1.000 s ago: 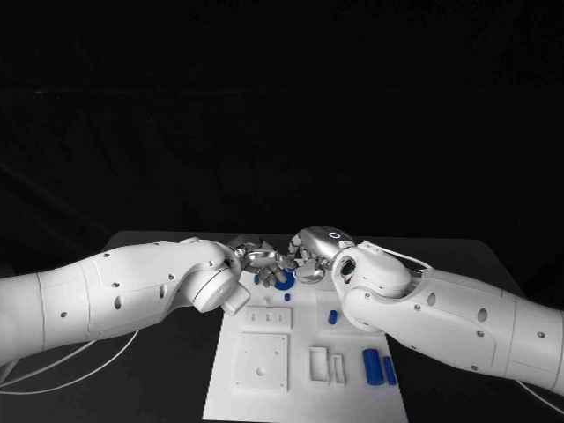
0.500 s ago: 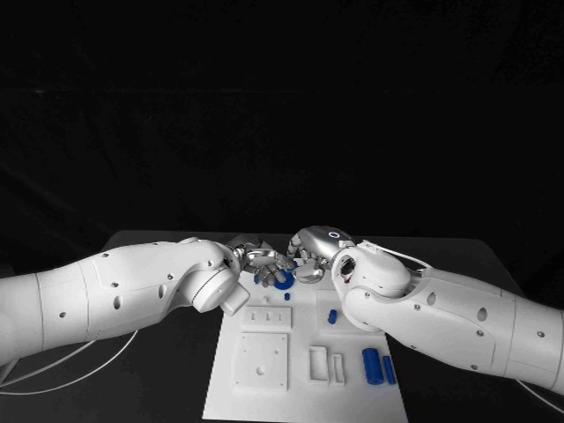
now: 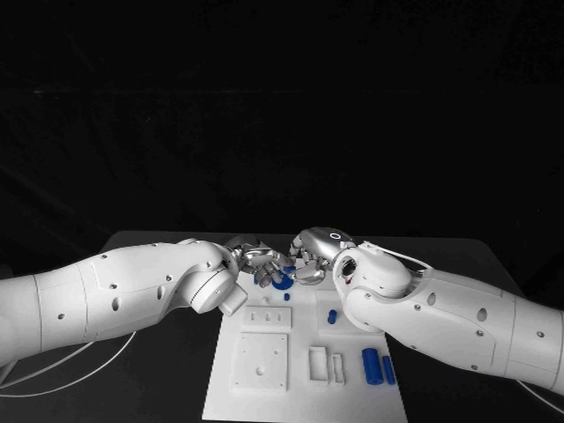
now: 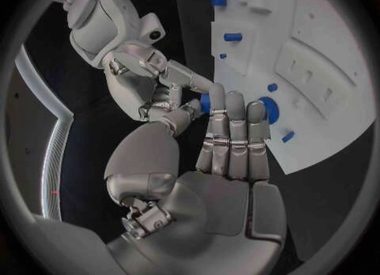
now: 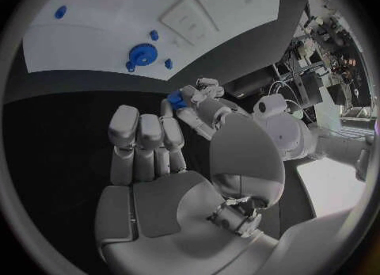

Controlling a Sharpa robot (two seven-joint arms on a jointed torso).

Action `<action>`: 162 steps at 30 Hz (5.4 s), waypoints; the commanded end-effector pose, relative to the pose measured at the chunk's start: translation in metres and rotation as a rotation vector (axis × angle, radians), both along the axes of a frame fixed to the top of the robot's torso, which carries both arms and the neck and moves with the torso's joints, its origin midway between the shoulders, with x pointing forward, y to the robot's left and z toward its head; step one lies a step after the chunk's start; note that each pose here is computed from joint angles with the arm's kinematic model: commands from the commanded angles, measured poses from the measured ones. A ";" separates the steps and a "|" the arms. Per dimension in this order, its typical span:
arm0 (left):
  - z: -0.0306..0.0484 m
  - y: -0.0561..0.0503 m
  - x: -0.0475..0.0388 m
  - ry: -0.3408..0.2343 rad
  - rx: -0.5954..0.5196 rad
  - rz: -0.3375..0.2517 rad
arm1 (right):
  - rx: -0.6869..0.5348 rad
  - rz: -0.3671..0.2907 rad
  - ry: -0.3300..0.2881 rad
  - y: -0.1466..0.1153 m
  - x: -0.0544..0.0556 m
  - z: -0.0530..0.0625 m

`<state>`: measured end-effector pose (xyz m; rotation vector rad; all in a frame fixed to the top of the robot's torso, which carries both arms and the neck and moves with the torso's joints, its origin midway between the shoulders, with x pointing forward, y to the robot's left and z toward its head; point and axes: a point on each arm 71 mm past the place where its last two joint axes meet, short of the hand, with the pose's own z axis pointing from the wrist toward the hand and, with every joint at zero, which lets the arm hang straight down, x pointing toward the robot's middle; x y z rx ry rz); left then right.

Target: Assemble the parts on the task board

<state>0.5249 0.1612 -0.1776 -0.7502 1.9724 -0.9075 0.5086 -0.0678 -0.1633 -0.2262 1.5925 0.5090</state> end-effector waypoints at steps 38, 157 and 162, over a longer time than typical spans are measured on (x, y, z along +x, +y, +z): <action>-0.0227 0.021 -0.0011 -0.206 0.407 -0.019 | 0.096 -0.165 -0.090 -0.120 0.016 0.005; -0.1003 0.010 -0.0198 -0.104 0.532 -0.114 | 0.104 -0.180 -0.098 -0.132 0.020 0.013; -0.1007 0.010 -0.0200 -0.100 0.534 -0.117 | 0.104 -0.180 -0.097 -0.131 0.020 0.013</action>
